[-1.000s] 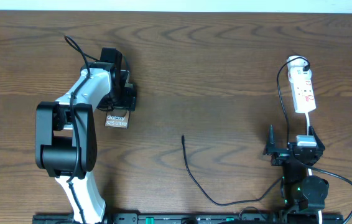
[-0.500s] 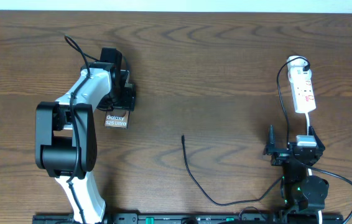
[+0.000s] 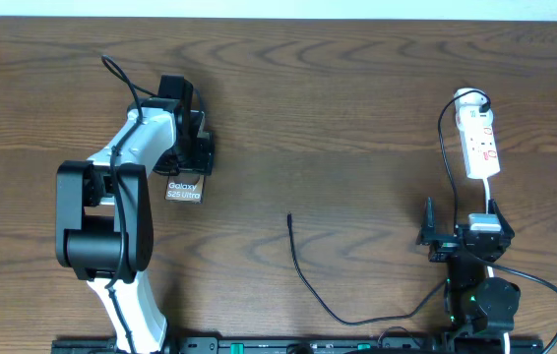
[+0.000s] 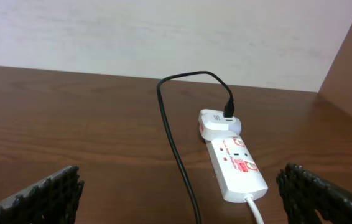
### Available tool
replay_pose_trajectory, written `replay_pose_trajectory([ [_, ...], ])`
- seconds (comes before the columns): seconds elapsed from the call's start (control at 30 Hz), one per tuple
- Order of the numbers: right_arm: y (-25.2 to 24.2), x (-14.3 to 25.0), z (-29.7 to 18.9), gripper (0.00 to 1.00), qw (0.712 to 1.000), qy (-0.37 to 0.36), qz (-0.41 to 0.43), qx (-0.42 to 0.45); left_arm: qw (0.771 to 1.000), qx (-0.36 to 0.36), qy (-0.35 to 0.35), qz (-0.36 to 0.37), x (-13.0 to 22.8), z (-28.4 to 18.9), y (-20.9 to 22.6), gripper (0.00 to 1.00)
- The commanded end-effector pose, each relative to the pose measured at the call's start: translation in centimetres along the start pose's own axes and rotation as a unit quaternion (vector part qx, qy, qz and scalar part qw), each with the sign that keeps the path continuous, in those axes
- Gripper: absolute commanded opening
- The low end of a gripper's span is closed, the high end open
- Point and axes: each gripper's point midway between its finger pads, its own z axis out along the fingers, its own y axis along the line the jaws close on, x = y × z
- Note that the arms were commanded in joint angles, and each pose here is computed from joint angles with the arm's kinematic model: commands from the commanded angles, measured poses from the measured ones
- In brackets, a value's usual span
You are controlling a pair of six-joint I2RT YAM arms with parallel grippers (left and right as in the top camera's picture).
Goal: Plug charger to phone and switch on socket
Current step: 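Lower the left gripper onto the Galaxy box and close on it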
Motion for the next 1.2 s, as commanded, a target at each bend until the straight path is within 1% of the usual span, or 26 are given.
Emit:
replay_pose_trajectory([
  [0.0,-0.14,0.05,-0.02,0.99,1.000,0.000,-0.006,0.002,0.999,0.015,0.033,0.000,1.87,1.59,-0.44,0.73],
  [0.2,-0.14,0.05,-0.02,0.99,1.000,0.000,-0.006,0.002,0.999,0.015,0.033,0.000,1.88,1.59,-0.45,0.72],
  [0.23,-0.14,0.05,-0.02,0.99,1.000,0.000,-0.006,0.002,0.999,0.015,0.033,0.000,1.88,1.59,-0.45,0.70],
  [0.3,-0.14,0.05,-0.02,0.99,1.000,0.000,-0.006,0.002,0.999,0.015,0.033,0.000,1.87,1.59,-0.44,0.69],
  [0.53,-0.14,0.05,-0.02,0.99,1.000,0.000,-0.006,0.002,0.999,0.015,0.033,0.000,1.88,1.59,-0.45,0.69],
  [0.73,-0.14,0.05,-0.02,0.99,1.000,0.000,-0.006,0.002,0.999,0.015,0.033,0.000,1.88,1.59,-0.45,0.67],
  [0.77,-0.14,0.05,-0.02,0.99,1.000,0.000,-0.006,0.002,0.999,0.015,0.033,0.000,1.88,1.59,-0.45,0.64],
  [1.0,-0.14,0.05,-0.02,0.99,1.000,0.000,-0.006,0.002,0.999,0.015,0.033,0.000,1.88,1.59,-0.45,0.62],
  [1.17,-0.14,0.05,-0.02,0.99,1.000,0.000,-0.006,0.002,0.999,0.015,0.033,0.000,1.88,1.59,-0.45,0.56],
])
